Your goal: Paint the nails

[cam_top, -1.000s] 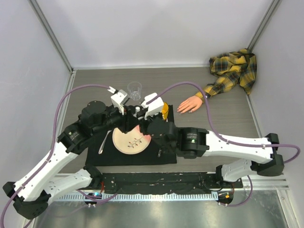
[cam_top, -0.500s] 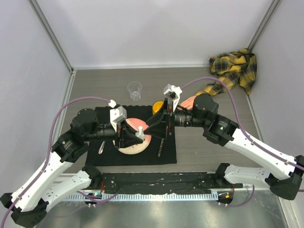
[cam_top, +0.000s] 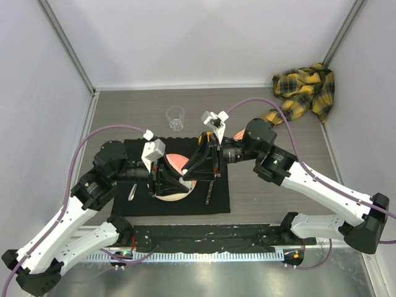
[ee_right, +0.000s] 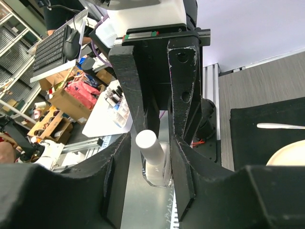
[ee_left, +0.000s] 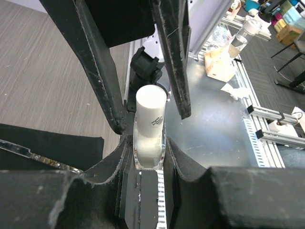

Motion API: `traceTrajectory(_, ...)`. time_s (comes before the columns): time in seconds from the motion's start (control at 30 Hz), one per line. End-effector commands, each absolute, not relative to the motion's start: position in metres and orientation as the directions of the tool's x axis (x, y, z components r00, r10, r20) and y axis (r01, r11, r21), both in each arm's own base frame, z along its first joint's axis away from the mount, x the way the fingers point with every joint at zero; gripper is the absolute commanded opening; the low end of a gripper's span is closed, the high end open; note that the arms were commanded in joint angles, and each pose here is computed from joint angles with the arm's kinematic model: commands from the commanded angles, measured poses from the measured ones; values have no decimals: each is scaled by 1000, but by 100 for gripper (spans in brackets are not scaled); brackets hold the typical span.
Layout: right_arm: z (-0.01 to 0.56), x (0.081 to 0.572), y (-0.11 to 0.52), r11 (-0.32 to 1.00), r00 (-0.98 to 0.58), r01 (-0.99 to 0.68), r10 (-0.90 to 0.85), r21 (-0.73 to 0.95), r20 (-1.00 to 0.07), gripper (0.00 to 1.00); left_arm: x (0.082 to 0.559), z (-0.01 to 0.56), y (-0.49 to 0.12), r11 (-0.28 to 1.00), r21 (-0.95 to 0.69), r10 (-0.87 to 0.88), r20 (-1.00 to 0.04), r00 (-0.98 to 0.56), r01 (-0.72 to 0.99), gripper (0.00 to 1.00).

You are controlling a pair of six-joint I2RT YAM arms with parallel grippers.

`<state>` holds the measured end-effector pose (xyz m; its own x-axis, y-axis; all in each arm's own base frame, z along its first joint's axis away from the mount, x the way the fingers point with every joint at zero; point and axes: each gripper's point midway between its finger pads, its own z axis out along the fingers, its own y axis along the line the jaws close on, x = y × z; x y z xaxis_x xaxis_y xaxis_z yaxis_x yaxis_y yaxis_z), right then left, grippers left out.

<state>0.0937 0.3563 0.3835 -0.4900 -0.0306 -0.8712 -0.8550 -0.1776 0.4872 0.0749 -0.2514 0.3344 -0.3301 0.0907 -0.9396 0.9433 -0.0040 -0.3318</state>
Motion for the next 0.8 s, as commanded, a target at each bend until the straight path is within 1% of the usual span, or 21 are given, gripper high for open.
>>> traceTrajectory(0.0,408,87,355,-243,-452,-867,13,436,-892,40,69,357,-253,-59,-285,39,-958,-283,957,0)
traceTrajectory(0.07,409,88,356,-243,-452,-867,18,435,-892,29,74,358,-253,-33,-280,32,-960,-279,960,0)
traceTrajectory(0.1,409,87,355,-244,-452,-867,18,435,-892,16,79,359,-253,-3,-274,25,-961,-274,962,0)
traceTrajectory(0.13,408,88,356,-241,-448,-869,17,431,-894,12,85,357,-252,37,-272,28,-962,-273,962,0)
traceTrajectory(0.17,406,91,356,-219,-450,-873,18,436,-893,7,104,360,-250,148,-258,3,-965,-262,955,0)
traceTrajectory(0.23,401,98,357,-173,-435,-889,31,424,-900,1,130,352,-244,306,-257,11,-962,-273,917,0)
traceTrajectory(0.27,398,101,357,-142,-435,-893,35,426,-900,1,161,357,-231,481,-234,-17,-966,-258,845,0)
traceTrajectory(0.3,396,118,360,-40,-429,-903,78,427,-900,1,174,355,-222,560,-225,-16,-965,-261,798,0)
traceTrajectory(0.33,397,113,366,-4,-411,-911,87,413,-907,1,187,345,-211,647,-217,6,-957,-289,731,0)
traceTrajectory(0.37,380,116,368,95,-357,-929,37,359,-933,1,200,348,-203,708,-204,2,-957,-291,676,0)
traceTrajectory(0.4,375,174,356,495,-283,-814,120,304,-952,1,217,345,-186,799,-175,-2,-957,-288,575,0)
traceTrajectory(0.43,384,173,349,631,-219,-736,122,246,-968,1,221,343,-180,823,-166,6,-954,-299,543,0)
traceTrajectory(0.47,380,146,347,730,-147,-668,59,143,-987,1,225,343,-178,838,-153,12,-955,-297,524,0)
traceTrajectory(0.5,372,142,348,812,-101,-581,4,62,-995,1,228,344,-176,846,-148,7,-957,-289,512,0)
traceTrajectory(0.53,385,149,330,908,-51,-418,-2,20,-999,1,229,345,-178,844,-149,5,-958,-286,515,0)
traceTrajectory(0.57,385,136,337,909,-34,-416,-39,-21,-999,1,228,345,-180,838,-153,2,-959,-283,524,0)
traceTrajectory(0.6,374,134,350,908,-23,-410,-103,-84,-994,1,229,348,-182,831,-157,-9,-963,-270,533,0)
traceTrajectory(0.7,378,129,372,851,-43,-522,-98,-62,-994,1,222,348,-193,788,-170,-7,-964,-266,592,0)
traceTrajectory(0.73,377,128,379,821,-51,-569,-99,-52,-994,7,215,347,-199,755,-177,0,-963,-270,631,0)
traceTrajectory(0.77,377,117,391,747,-71,-664,-93,-22,-993,14,211,344,-202,738,-180,8,-961,-275,651,0)
